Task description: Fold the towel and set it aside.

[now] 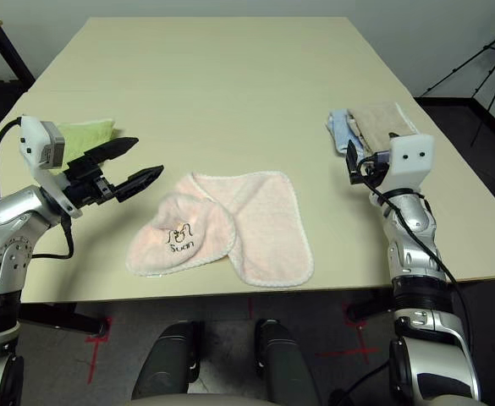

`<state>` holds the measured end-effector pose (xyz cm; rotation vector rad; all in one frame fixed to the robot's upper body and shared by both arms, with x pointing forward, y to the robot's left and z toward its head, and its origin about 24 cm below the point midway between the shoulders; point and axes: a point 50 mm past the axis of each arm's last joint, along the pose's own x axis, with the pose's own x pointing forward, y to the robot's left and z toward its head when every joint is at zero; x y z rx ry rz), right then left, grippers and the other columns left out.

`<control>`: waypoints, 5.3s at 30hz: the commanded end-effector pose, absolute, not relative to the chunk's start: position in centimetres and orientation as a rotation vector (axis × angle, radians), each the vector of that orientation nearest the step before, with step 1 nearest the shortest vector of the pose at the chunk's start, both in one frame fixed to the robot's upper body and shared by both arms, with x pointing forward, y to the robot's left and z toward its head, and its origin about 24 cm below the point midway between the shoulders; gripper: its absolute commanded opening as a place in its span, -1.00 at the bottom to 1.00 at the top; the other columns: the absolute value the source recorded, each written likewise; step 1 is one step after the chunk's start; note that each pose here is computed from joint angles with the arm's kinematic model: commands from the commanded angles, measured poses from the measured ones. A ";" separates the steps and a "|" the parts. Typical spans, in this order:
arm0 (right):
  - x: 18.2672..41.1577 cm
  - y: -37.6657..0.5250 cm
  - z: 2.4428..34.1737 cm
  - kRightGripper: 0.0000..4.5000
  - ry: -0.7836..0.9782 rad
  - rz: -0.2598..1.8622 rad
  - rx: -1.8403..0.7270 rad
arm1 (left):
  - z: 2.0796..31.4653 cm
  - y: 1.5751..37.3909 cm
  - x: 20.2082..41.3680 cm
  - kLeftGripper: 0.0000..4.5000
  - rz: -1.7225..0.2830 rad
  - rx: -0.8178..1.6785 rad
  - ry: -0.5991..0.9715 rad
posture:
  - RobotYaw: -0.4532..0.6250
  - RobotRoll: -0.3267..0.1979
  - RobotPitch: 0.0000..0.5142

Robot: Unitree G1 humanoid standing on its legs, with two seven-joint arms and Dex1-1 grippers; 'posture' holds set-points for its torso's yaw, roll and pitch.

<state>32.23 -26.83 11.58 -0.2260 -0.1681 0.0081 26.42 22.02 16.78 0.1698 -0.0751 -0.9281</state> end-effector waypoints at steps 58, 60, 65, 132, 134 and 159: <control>34.5 -22.9 11.8 0.99 0.670 0.515 0.266 | 15.1 22.0 25.7 1.00 -1.135 0.331 -0.008 | 0.34 0.25 -0.49; 34.8 -22.2 11.8 0.99 0.671 0.543 0.257 | 15.0 22.0 25.7 1.00 -1.133 0.331 -0.005 | 0.35 0.25 -0.48; 35.2 -20.8 11.9 0.99 0.680 0.601 0.239 | 14.8 22.0 25.4 1.00 -1.128 0.330 0.004 | 0.37 0.25 -0.46; 35.3 -18.8 20.4 -0.99 -0.068 0.586 -0.354 | 15.5 18.9 28.3 1.00 -0.913 0.168 -0.046 | 0.29 0.25 -0.42; 35.6 -18.8 21.2 -0.99 -0.119 0.567 -0.371 | 15.8 18.7 28.9 1.00 -0.872 0.148 -0.045 | 0.29 0.25 -0.41; 36.2 -17.6 26.5 -0.99 -0.477 0.517 -0.550 | 21.3 13.6 35.7 1.00 -0.486 -0.036 -0.044 | 0.23 0.25 -0.46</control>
